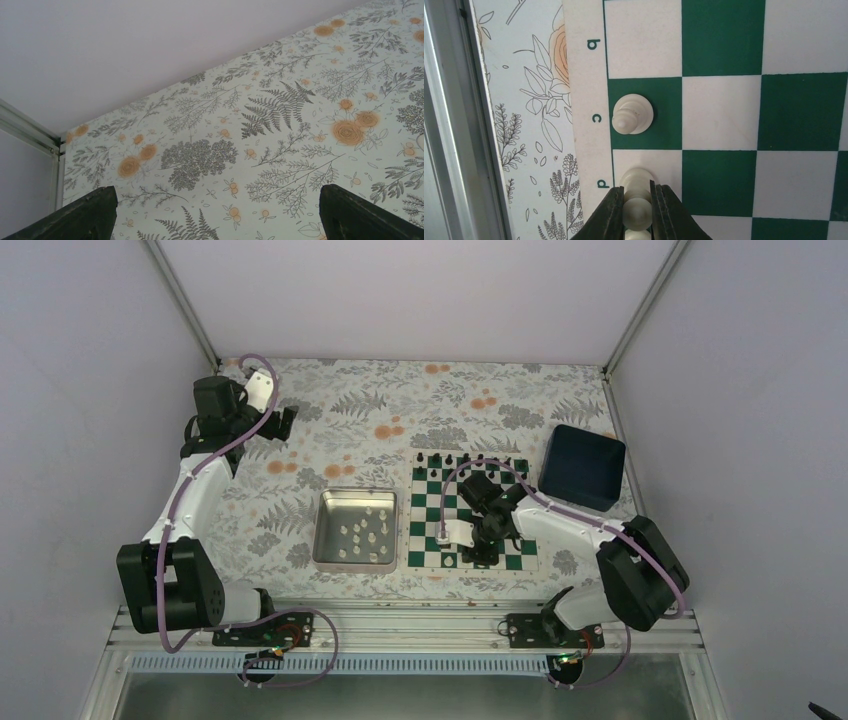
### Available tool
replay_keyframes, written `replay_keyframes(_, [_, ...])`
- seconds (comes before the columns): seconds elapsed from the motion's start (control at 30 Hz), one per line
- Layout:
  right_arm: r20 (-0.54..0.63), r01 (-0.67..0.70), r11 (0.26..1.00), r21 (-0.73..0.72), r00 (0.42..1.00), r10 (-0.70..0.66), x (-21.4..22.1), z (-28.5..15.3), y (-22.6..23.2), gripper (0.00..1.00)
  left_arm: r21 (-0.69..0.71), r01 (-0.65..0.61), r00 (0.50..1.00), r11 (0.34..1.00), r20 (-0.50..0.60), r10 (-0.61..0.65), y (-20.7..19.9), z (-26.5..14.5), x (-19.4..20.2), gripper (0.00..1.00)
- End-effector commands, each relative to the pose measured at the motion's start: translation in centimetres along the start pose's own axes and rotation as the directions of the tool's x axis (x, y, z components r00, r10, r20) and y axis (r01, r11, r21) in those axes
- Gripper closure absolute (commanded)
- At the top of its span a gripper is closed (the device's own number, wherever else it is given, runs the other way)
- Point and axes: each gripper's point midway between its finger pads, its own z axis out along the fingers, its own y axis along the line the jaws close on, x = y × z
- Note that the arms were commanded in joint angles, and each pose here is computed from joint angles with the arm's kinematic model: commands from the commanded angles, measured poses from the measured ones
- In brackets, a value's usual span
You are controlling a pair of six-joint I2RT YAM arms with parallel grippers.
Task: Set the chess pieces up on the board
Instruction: Place the chess piece on the chessboard.
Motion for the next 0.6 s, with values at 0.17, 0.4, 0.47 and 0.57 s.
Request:
replay_keyframes(0.17, [0.019, 0.014, 0.999, 0.029, 1.0, -0.015, -0.3, -1.0, -0.3, 0.65, -0.019, -0.009, 1.0, 1.0, 0.017, 0.01, 0.6, -0.1, -0.7, 0.0])
replay_keyframes(0.4, [0.135, 0.04, 0.992, 0.123, 0.989, -0.057, -5.0, -6.1, -2.6, 0.5, -0.017, -0.01, 1.0, 1.0, 0.025, 0.011, 0.6, -0.1, -1.1, 0.0])
replay_keyframes(0.47, [0.185, 0.056, 0.986, 0.158, 0.979, -0.085, -7.6, -7.9, -3.7, 0.49, -0.015, -0.011, 1.0, 1.0, 0.026, 0.011, 0.6, -0.1, -1.2, 0.0])
replay_keyframes(0.57, [0.234, 0.077, 0.973, 0.216, 0.964, -0.128, -11.5, -9.7, -5.3, 0.48, -0.011, -0.011, 1.0, 1.0, 0.028, 0.012, 0.5, -0.1, -1.2, 0.0])
